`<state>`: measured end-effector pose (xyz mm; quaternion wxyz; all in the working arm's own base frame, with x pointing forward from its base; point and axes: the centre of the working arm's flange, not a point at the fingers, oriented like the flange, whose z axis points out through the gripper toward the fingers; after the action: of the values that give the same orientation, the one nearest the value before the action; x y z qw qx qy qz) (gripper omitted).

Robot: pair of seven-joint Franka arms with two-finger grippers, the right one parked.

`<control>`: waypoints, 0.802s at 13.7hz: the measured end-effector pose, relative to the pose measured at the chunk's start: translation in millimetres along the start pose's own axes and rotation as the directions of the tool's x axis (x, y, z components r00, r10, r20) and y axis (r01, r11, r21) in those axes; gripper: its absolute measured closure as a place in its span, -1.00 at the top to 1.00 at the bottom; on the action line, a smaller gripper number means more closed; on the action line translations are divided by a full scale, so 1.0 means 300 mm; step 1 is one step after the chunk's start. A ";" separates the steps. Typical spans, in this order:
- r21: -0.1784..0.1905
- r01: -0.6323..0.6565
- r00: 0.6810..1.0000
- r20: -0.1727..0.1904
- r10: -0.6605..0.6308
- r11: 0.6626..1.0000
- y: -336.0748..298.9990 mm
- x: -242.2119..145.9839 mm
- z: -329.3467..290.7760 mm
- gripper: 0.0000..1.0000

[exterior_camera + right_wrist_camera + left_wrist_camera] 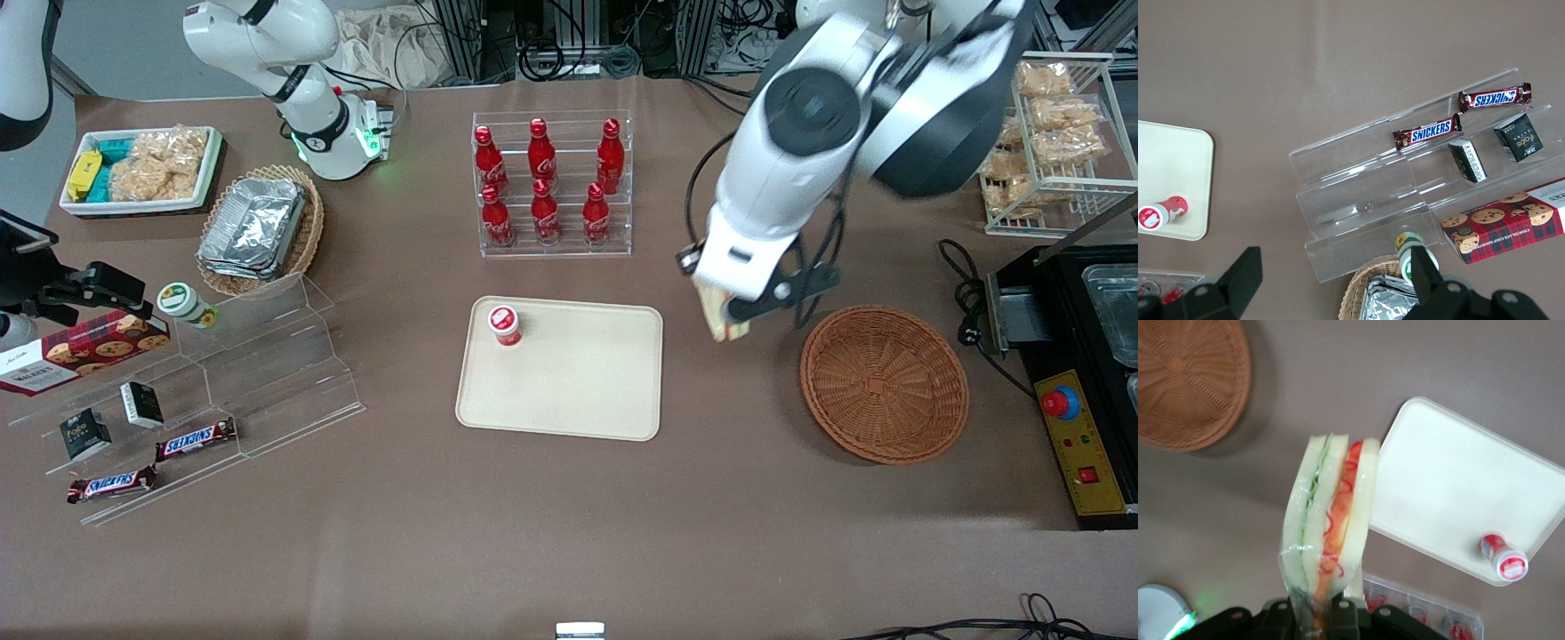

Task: Place sandwich from basket to tray
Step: 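Carry the sandwich with the left gripper over to the cream tray, then lower the sandwich onto the tray and open the left gripper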

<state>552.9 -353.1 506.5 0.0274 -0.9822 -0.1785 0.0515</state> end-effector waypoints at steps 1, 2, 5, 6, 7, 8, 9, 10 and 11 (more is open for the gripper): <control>0.010 0.013 1.000 -0.002 -0.013 1.000 0.069 0.015 0.120 -0.66; 0.019 0.030 1.000 -0.005 -0.030 0.999 0.131 0.027 0.242 -0.66; 0.010 0.059 0.998 0.000 -0.059 0.998 0.258 0.066 0.574 -0.66; 0.005 0.055 0.998 0.010 -0.055 0.998 0.277 0.075 0.651 -0.66; -0.001 0.049 0.999 0.019 -0.049 0.999 0.292 0.079 0.712 -0.67; -0.006 0.043 0.999 0.025 -0.043 0.999 0.307 0.077 0.760 -0.70; -0.008 0.037 0.999 0.030 -0.037 0.999 0.318 0.072 0.795 -0.71; -0.011 0.033 0.999 0.035 -0.032 0.999 0.328 0.066 0.823 -0.70; -0.018 0.030 0.999 0.038 -0.030 0.999 0.337 0.062 0.842 -0.68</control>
<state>577.4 -432.0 246.6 0.0157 -0.9785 -0.1942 0.0679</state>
